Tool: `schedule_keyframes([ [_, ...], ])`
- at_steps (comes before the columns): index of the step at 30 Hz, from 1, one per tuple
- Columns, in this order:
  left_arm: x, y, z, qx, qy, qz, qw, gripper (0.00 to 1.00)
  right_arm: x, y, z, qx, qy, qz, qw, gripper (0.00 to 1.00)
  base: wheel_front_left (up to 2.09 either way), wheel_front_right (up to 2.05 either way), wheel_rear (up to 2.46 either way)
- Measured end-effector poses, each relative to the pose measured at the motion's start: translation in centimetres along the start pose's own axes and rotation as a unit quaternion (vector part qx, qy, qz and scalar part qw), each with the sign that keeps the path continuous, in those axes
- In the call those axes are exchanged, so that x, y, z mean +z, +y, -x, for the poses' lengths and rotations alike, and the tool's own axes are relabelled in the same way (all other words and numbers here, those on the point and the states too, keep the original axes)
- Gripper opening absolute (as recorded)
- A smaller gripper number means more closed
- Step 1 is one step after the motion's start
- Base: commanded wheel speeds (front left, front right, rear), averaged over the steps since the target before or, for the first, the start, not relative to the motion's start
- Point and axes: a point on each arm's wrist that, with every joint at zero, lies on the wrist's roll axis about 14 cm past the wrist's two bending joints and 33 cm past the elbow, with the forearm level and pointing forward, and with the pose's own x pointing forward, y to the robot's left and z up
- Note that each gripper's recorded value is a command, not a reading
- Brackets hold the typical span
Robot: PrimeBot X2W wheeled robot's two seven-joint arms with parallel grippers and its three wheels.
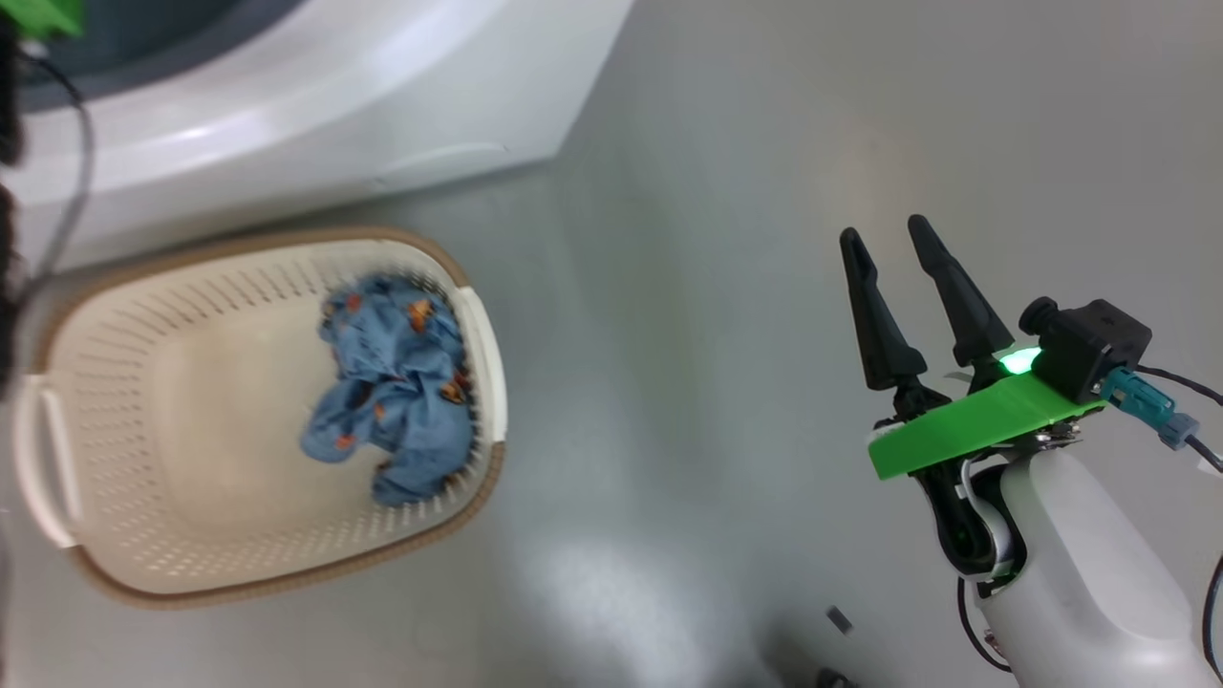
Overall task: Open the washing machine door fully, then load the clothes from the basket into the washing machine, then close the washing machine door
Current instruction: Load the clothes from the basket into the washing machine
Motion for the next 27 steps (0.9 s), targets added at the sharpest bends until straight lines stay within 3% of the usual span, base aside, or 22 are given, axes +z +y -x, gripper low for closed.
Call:
schedule_keyframes([
  [14,-3.1,-0.4,-6.0,-0.005,0.059,-0.057,0.997,0.0,-2.0,-3.3,0.8,-0.057,0.026,0.005,0.998,1.0,0.0,0.0,0.0],
  [15,-3.6,-0.3,-6.1,-0.002,0.078,-0.057,0.995,0.4,-2.0,-3.4,0.9,-0.06,0.026,0.005,0.998,1.0,0.0,0.0,0.0],
  [16,-4.1,-0.3,-6.2,0.001,0.098,-0.057,0.994,1.0,-1.9,-3.5,1.0,-0.063,0.026,0.005,0.998,1.0,0.0,0.0,0.0],
  [23,-6.1,0.1,-5.4,0.013,0.207,-0.056,0.977,1.0,-1.4,-3.8,1.4,-0.07,0.019,0.004,0.997,1.0,0.0,0.0,0.0],
  [27,-5.9,0.2,-4.4,0.009,0.217,-0.047,0.975,1.0,-0.9,-3.3,1.3,-0.063,0.012,0.0,0.998,1.0,0.0,0.0,0.0],
])
